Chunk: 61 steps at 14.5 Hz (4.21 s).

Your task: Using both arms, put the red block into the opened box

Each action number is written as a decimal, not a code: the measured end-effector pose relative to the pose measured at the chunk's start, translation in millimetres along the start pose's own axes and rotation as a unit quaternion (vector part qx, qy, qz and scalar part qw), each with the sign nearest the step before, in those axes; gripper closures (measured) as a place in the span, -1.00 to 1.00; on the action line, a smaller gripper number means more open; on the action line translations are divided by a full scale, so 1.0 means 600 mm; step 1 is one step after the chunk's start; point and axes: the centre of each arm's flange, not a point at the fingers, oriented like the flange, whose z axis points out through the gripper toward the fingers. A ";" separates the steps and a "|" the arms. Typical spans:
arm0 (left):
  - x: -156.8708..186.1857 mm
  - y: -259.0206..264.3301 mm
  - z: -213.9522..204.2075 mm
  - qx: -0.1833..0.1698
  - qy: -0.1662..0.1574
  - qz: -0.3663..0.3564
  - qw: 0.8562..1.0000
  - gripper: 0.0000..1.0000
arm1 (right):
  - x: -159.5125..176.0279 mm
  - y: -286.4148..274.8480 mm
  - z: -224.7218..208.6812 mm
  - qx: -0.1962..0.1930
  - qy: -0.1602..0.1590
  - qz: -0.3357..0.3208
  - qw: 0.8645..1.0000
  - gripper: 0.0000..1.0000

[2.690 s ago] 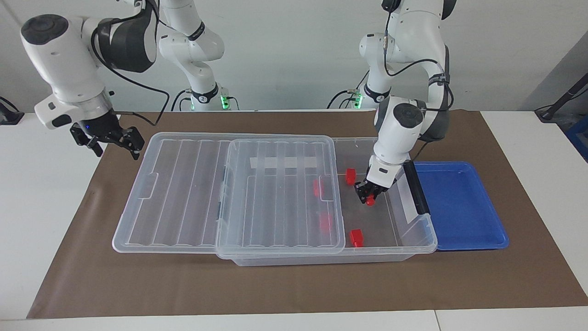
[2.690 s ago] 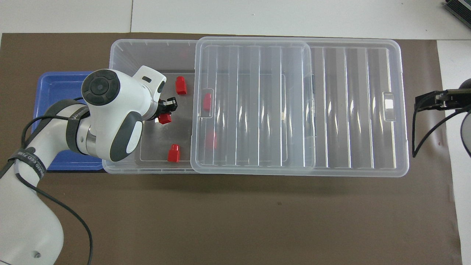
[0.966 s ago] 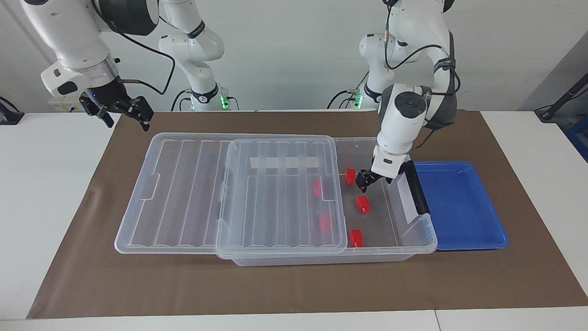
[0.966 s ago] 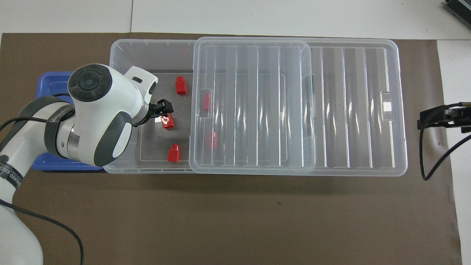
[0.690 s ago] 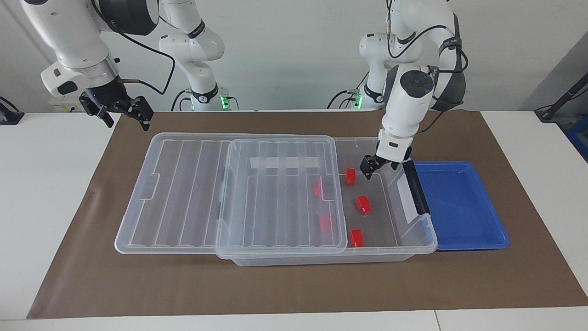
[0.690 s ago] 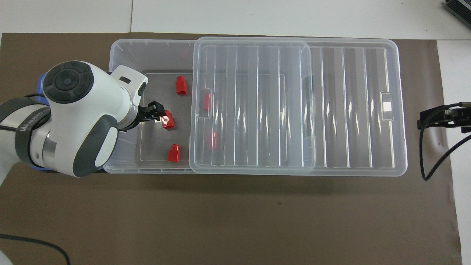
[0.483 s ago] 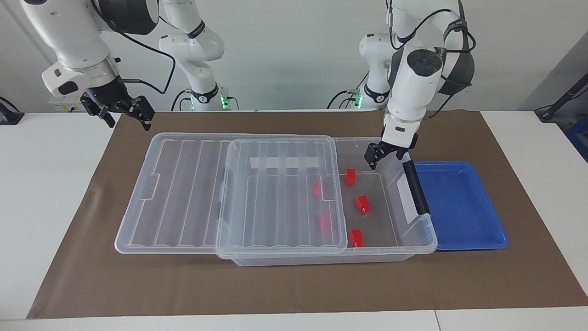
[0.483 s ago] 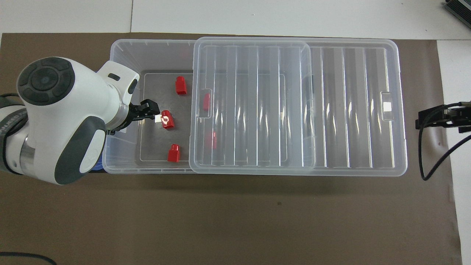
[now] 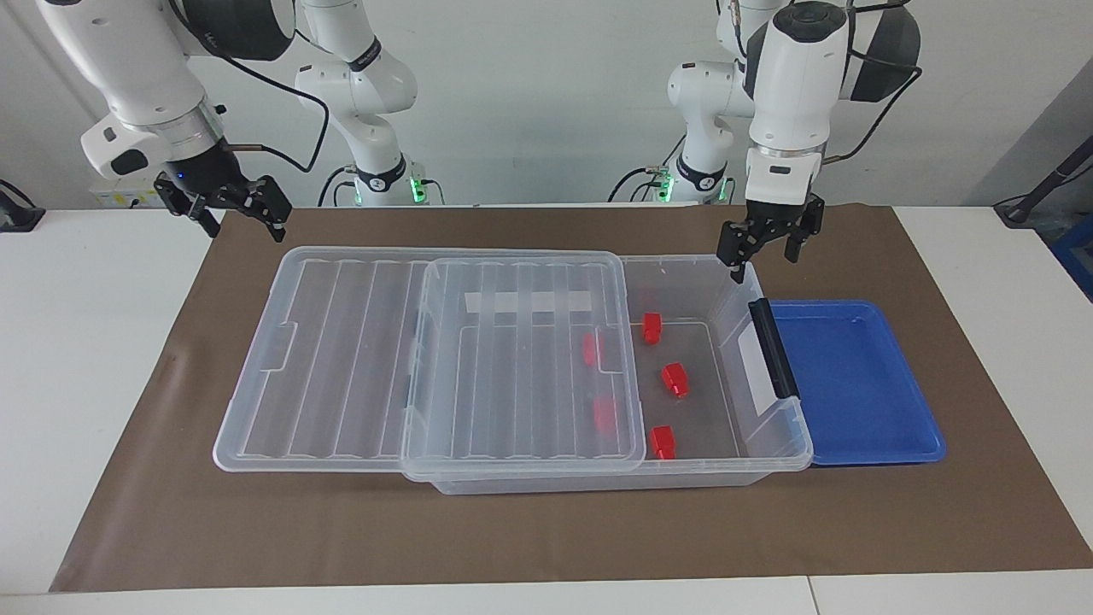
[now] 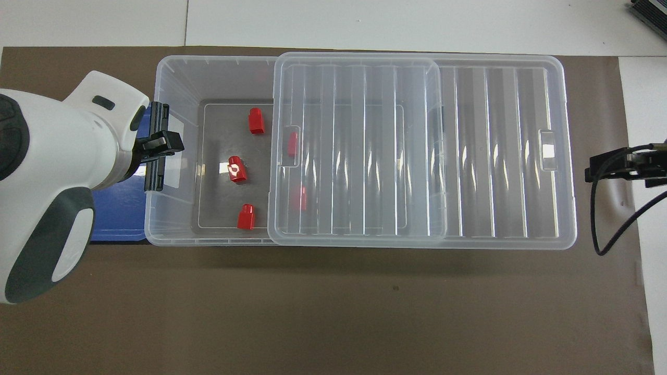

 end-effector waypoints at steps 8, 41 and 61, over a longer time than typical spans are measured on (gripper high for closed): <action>0.074 -0.183 0.058 -0.014 -0.040 0.088 0.995 -1.00 | 0.000 -0.007 -0.001 0.000 0.001 -0.004 1.000 -1.00; 0.059 -0.160 0.078 -0.054 -0.055 0.081 0.994 -1.00 | 0.000 -0.002 -0.001 0.000 0.001 -0.001 1.000 -1.00; 0.064 -0.170 0.003 -0.046 -0.092 0.087 0.991 -1.00 | 0.000 -0.001 -0.001 0.000 0.001 -0.001 1.000 -1.00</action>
